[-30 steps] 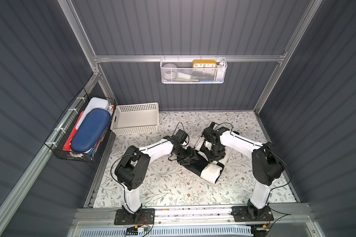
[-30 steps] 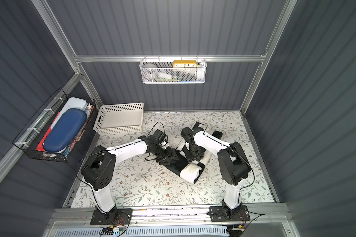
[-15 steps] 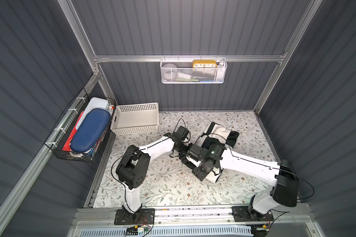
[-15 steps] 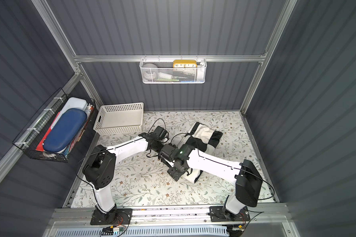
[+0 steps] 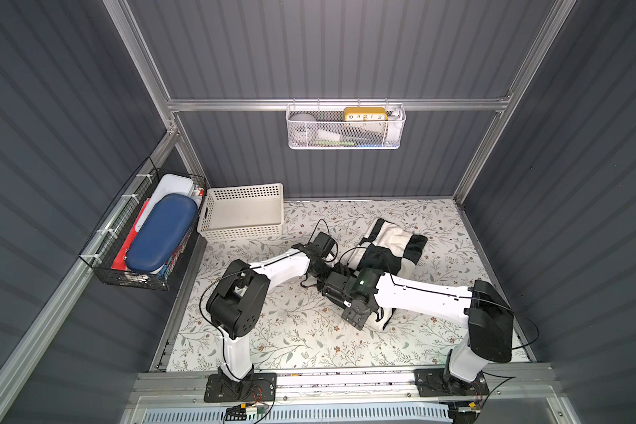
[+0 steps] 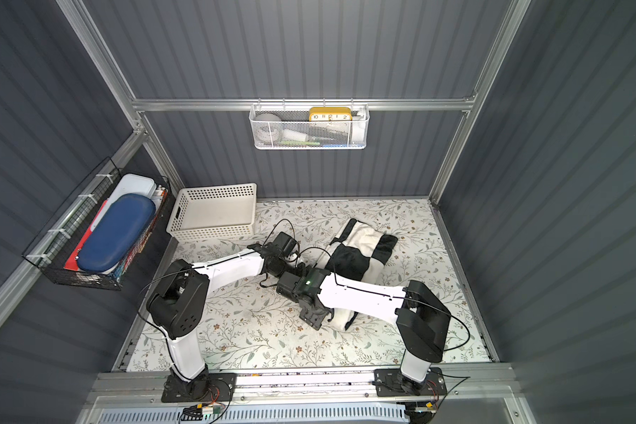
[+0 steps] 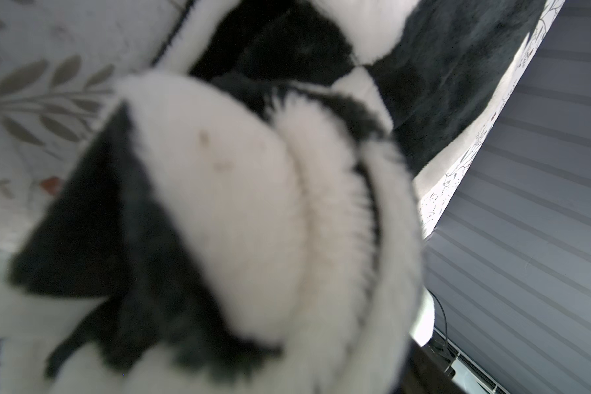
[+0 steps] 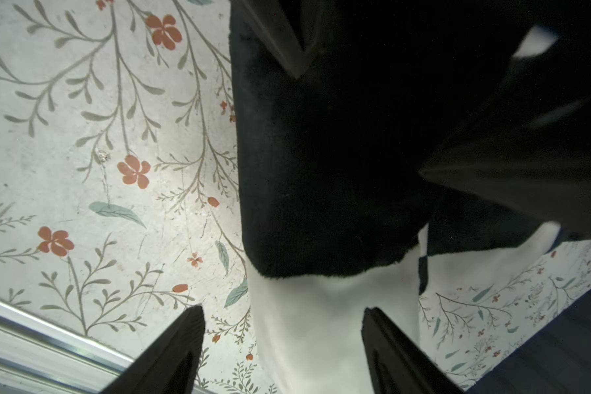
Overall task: Roll up the pillowcase
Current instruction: Roll the pillowcase at the center of the board.
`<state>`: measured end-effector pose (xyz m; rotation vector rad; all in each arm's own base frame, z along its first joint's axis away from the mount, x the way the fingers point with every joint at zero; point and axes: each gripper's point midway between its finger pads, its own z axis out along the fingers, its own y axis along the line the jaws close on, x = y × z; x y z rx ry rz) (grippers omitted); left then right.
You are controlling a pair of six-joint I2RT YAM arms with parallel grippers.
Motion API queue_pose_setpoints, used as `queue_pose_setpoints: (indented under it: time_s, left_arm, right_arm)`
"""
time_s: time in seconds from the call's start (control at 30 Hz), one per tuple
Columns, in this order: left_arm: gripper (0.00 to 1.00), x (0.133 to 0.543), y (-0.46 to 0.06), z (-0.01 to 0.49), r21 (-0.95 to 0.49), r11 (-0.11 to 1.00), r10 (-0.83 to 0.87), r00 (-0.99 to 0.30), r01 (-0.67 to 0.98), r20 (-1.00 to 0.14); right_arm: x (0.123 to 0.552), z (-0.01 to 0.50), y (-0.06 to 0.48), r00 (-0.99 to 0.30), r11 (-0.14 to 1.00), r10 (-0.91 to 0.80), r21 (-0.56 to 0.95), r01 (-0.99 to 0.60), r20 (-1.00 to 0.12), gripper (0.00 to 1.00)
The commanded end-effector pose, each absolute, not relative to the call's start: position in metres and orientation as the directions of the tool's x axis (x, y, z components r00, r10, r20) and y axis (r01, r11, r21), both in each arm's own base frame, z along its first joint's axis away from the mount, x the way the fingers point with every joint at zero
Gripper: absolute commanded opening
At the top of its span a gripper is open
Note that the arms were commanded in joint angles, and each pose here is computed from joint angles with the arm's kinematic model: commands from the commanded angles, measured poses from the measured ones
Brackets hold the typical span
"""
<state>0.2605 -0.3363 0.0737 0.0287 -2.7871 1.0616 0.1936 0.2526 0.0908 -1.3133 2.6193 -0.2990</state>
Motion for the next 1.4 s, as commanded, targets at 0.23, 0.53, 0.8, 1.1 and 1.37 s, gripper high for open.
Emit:
queue_pose_setpoints:
  time_s: [0.23, 0.53, 0.8, 1.1, 1.37]
  left_arm:
    - [0.71, 0.261, -0.34, 0.086, -0.686, 0.723, 0.042, -0.986, -0.082, 0.162]
    - [0.71, 0.261, -0.336, 0.09, -0.689, 0.718, 0.027, -0.986, -0.095, 0.165]
    - [0.76, 0.26, -0.315, 0.106, -0.707, 0.698, -0.015, -0.989, -0.114, 0.145]
    - [0.79, 0.256, -0.291, 0.133, -0.715, 0.691, -0.06, -0.994, -0.11, 0.095]
    - [0.79, 0.251, -0.281, 0.139, -0.723, 0.683, -0.074, -0.994, -0.11, 0.081]
  right_arm:
    - [0.203, 0.053, 0.237, -0.585, 0.522, -0.809, -0.394, -0.757, 0.051, 0.78]
    - [0.245, 0.035, 0.216, -0.612, 0.424, -0.787, -0.65, -0.63, 0.079, 0.61]
    - [0.232, 0.033, 0.218, -0.642, 0.54, -0.766, -0.511, -0.669, 0.033, 0.33]
    - [0.163, 0.057, 0.264, -0.642, 0.644, -0.762, -0.006, -0.765, 0.089, 0.32]
    - [0.133, 0.096, 0.305, -0.684, 0.65, -0.726, 0.386, -0.654, 0.064, 0.32]
